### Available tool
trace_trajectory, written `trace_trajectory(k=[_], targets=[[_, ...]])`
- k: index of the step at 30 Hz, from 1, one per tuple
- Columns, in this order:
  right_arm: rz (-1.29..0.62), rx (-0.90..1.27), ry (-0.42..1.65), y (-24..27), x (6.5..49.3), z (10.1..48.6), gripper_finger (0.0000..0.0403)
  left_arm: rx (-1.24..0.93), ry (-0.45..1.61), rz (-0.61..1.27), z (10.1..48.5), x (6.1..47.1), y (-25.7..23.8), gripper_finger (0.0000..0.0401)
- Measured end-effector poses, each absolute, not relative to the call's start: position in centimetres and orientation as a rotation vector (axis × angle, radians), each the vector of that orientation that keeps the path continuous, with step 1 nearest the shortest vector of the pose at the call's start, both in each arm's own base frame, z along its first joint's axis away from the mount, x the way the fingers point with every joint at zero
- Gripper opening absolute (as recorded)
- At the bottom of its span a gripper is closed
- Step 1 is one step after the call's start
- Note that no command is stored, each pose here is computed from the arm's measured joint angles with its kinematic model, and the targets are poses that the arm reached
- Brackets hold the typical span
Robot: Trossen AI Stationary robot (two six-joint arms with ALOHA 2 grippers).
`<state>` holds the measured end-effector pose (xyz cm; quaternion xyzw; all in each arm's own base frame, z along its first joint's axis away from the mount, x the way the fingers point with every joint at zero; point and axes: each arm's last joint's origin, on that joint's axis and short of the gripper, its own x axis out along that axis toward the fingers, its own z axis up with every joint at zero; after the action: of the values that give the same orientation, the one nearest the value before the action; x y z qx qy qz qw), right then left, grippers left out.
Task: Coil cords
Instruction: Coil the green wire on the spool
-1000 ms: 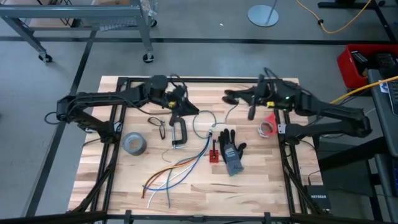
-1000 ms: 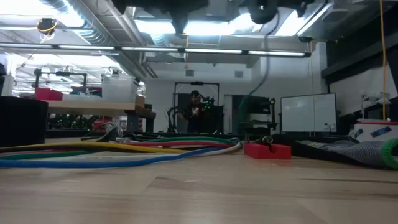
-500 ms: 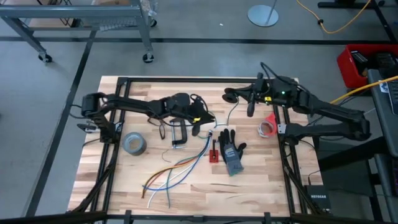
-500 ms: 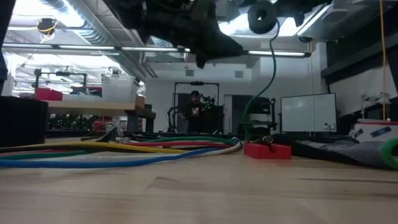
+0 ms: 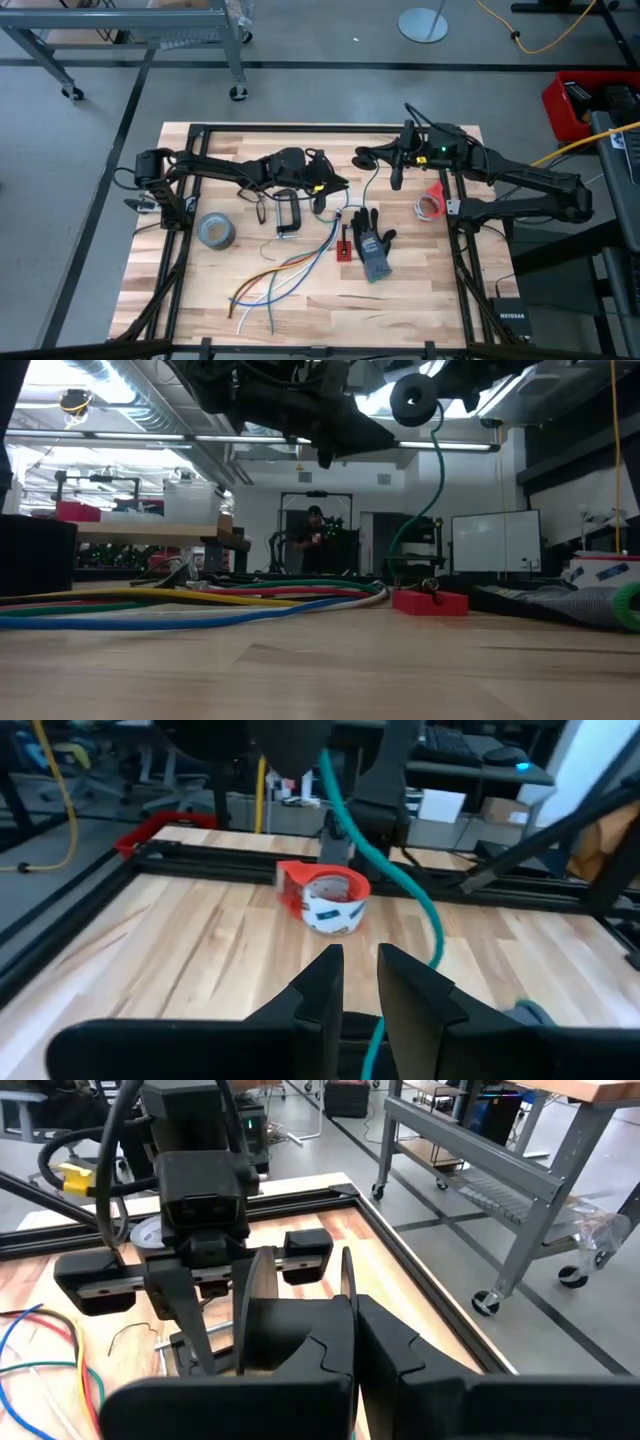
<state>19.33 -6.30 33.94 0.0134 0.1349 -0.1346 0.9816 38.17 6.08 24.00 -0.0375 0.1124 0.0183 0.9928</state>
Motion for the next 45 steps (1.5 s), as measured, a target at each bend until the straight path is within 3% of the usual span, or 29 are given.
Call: trace_trajectory(k=[3, 10, 14, 21, 33, 45], targets=[[-0.271, 0.027, 0.27, -6.3, 19.3, 34.0, 0.0002, -0.122, 0.223, 0.06, 24.0, 38.2, 6.1, 0.0075], [-0.271, 0.026, 0.268, -6.3, 19.3, 34.0, 0.0002, -0.171, 0.221, 0.084, 24.0, 38.2, 5.9, 0.0168], [-0.272, 0.017, 0.219, -6.3, 19.4, 34.4, 0.0002, -0.172, 0.225, 0.058, 24.0, 38.3, 5.2, 0.0198], [-0.275, -0.01, 0.073, -6.4, 19.6, 35.8, 0.0002, -0.06, 0.229, 0.002, 24.0, 38.5, 3.2, 0.0201], [-0.275, 0.034, -0.047, -6.4, 19.6, 36.9, 0.0002, 0.038, 0.232, 0.124, 24.0, 38.5, 3.4, 0.0198], [-0.188, 0.065, -0.193, -6.3, 20.0, 38.2, 0.0002, 0.102, 0.225, 0.131, 24.1, 38.5, 3.8, 0.0198]])
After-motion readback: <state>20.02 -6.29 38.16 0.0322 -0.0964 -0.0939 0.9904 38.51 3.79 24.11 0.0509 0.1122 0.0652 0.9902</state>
